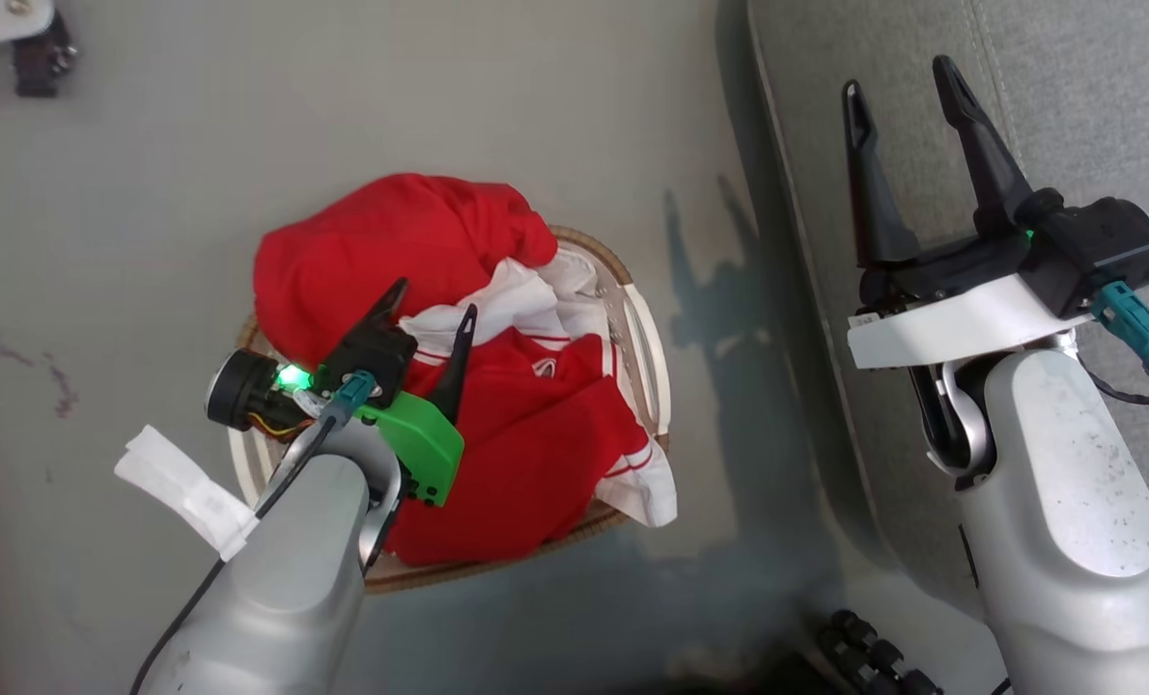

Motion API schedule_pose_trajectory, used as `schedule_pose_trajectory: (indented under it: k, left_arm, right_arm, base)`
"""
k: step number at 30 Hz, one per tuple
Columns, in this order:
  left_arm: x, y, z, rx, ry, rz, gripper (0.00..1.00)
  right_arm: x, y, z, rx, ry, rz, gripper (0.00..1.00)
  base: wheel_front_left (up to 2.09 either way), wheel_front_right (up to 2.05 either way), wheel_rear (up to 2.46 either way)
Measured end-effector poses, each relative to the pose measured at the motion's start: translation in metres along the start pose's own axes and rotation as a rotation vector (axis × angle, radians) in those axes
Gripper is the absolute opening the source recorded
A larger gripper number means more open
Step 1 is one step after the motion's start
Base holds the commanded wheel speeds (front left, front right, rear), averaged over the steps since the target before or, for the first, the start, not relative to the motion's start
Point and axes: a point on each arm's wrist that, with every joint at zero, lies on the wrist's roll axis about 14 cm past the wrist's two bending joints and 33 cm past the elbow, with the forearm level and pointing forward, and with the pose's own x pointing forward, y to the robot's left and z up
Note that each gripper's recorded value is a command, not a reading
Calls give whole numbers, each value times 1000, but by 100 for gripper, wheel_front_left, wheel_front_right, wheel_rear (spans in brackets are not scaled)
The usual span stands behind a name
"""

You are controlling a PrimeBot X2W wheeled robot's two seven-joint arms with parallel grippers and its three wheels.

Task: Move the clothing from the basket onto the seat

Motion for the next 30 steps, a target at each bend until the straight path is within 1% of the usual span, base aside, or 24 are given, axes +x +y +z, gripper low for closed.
schedule_pose_trajectory:
  k: [4,7,9,12,15,17,23,27,30]
  left_arm:
    - [11,-7,-25,22,64,-53,100]
    - [17,-12,-50,71,130,-107,100]
    - [18,-13,-65,81,169,-128,100]
    - [22,-18,-83,76,214,-155,100]
    - [21,-33,-101,61,257,-203,100]
    - [22,-37,-110,36,280,-214,100]
    - [22,-36,-135,15,354,-221,100]
    - [22,-31,-148,25,400,-222,100]
    - [27,-30,-150,27,404,-225,100]
  right_arm:
    - [-1,-6,-18,3,39,-11,100]
    - [-2,-9,-33,7,71,-19,100]
    - [-3,-11,-40,7,85,-20,100]
    - [-5,-14,-52,8,111,-26,100]
    - [-7,-17,-63,6,137,-32,100]
    - [-8,-19,-69,4,152,-37,100]
    - [-7,-22,-81,6,170,-41,100]
    - [-7,-22,-89,11,184,-42,100]
    - [-6,-22,-95,13,191,-42,100]
  base:
    - [0,0,0]
    - [0,0,0]
    - [0,0,0]
    - [0,0,0]
    - [0,0,0]
    - [0,0,0]
    - [0,0,0]
    - [0,0,0]
    - [0,0,0]
